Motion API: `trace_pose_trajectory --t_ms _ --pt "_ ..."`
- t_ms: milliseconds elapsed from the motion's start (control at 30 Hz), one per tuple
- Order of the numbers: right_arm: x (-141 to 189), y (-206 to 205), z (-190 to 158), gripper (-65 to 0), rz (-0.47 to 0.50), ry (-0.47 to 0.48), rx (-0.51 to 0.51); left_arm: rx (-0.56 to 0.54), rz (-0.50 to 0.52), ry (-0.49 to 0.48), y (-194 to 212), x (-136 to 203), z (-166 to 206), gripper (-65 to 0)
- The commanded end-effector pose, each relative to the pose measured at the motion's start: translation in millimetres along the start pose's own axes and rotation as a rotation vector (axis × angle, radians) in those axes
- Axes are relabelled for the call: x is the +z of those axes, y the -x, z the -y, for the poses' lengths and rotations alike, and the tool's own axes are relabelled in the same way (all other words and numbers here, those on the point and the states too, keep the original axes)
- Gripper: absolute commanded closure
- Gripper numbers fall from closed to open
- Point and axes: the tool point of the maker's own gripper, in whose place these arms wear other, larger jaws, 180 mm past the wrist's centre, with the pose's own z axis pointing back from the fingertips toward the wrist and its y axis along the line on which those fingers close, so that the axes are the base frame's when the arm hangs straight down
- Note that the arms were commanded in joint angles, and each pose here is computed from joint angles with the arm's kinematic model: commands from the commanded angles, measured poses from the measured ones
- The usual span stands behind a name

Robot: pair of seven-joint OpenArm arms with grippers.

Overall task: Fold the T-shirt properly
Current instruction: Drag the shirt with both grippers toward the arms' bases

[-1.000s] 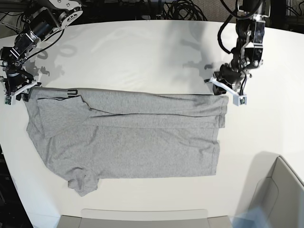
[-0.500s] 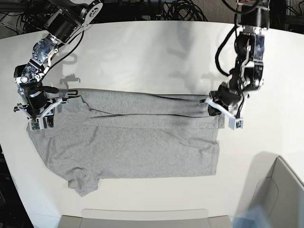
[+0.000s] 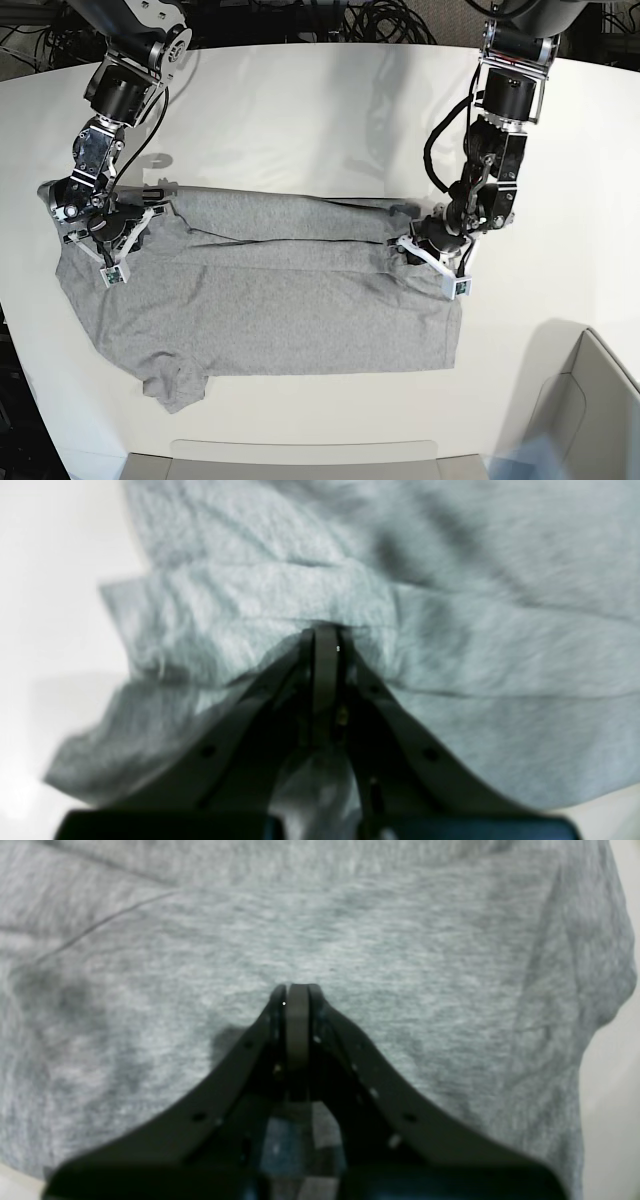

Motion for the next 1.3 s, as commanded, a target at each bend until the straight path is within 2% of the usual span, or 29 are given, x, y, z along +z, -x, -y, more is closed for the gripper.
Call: trace_pose_trajectory --t_ms 0,167,333,500,567,733,933,1100,1267 --pt "4.1 -1.7 13.4 0.0 0.014 0.030 -0.001 0.007 -0.079 -0.041 24.9 -0.9 -14.2 0.0" --pt "7.9 38.1 10.3 0.0 -0.054 0.028 0.007 0.002 -0.163 -0.109 73.8 11.6 -52.1 0.0" --pt "21.6 68.6 21.2 0.0 -0.085 0.068 -0.032 -0.041 -0.212 -0.162 109.2 39.9 -85.6 0.0" --pt "30.9 97.4 15.9 0.0 -0.129 0.041 -0.017 -0.080 -0.255 -0.159 141.4 65.3 -90.3 0.0" --pt "38.3 100.2 19.9 0.0 -0.121 0.066 -0.028 -0.085 -0.276 -0.149 157.7 73.2 -87.2 0.0" --pt "51.0 112.9 15.1 0.0 -0.123 0.093 -0.048 -0.049 -0.303 -0.187 185.1 100.8 -106.2 0.0" --pt "54.9 145.0 -15.8 0.0 -0.175 0.046 -0.065 -0.042 -0.333 -0.231 206.5 132.7 -126.0 0.0" --pt "49.9 146.3 -52.6 0.0 -0.091 -0.008 -0.093 -0.043 -0.368 -0.268 221.9 151.5 -142.2 0.0" --pt "42.6 140.7 -87.5 0.0 -0.053 -0.044 -0.089 -0.079 -0.364 -0.309 227.3 167.2 -162.7 0.0"
